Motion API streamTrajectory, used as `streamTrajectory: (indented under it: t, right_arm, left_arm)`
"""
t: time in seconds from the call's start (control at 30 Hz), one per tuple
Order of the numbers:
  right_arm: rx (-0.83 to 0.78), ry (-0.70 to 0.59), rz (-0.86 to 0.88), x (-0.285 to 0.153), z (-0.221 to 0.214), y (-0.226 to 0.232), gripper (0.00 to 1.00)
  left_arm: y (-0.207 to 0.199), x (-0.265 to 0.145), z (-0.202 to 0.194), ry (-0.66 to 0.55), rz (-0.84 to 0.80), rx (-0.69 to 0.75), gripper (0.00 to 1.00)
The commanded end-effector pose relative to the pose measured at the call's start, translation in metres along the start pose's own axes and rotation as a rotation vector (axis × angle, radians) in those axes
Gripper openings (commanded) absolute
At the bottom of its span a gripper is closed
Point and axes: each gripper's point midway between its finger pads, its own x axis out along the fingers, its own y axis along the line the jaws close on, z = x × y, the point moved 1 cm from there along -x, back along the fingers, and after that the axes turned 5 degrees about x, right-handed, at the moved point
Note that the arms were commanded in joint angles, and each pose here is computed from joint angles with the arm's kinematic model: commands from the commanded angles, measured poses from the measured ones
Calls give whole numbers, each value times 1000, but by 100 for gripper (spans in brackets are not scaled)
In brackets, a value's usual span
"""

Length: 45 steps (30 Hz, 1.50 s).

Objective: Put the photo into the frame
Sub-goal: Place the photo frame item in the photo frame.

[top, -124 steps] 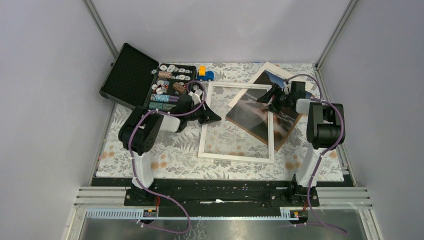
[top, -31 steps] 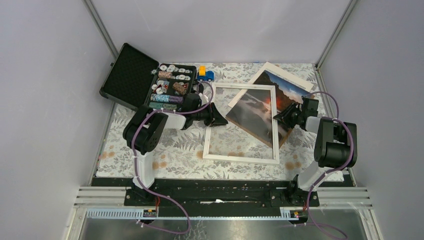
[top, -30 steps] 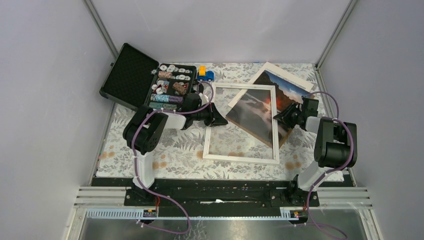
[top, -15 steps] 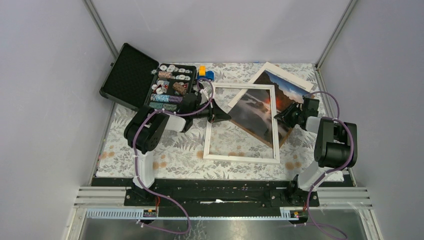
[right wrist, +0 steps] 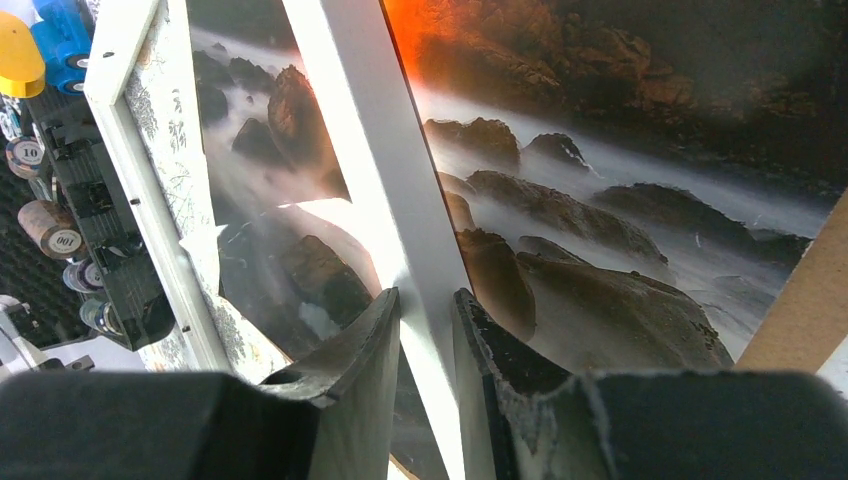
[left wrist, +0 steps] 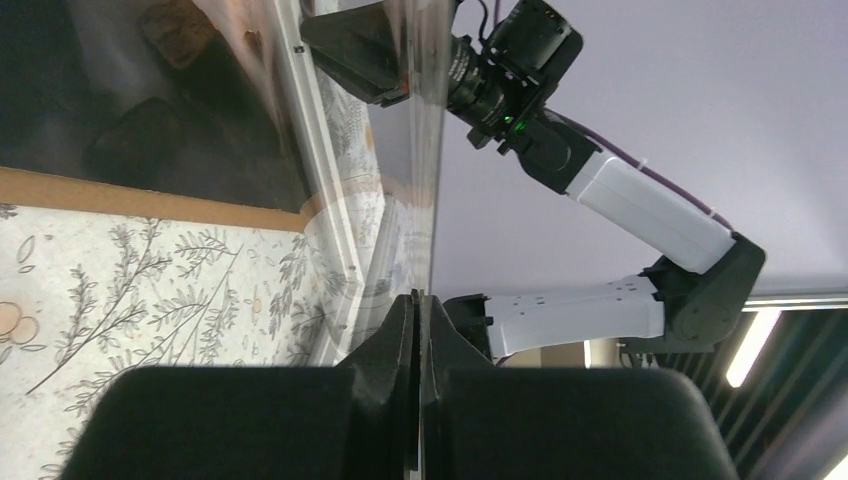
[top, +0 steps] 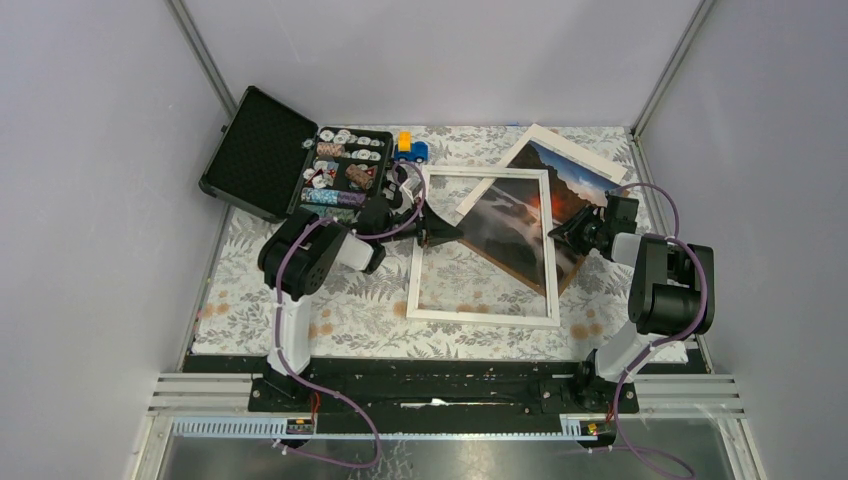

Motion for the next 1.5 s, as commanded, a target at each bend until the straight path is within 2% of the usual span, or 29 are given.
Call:
streamTrajectory:
  t: [0.0,0.3,0.93,1.47]
  right_arm:
    - [9,45,26,2,-9,3,32]
    - [8,49,34,2,-9,5,32]
    - [12,47,16,4,-10,0,32]
    - [14,54,30,5,-11,2,32]
  left_arm:
    - [-23,0,-8,14,-123,28,0]
    - [-24,6,-9,6,-113,12,0]
    - [-54,4,4,-79,-89,-56,0]
    - [-41,10,2,-29,-50,-22,0]
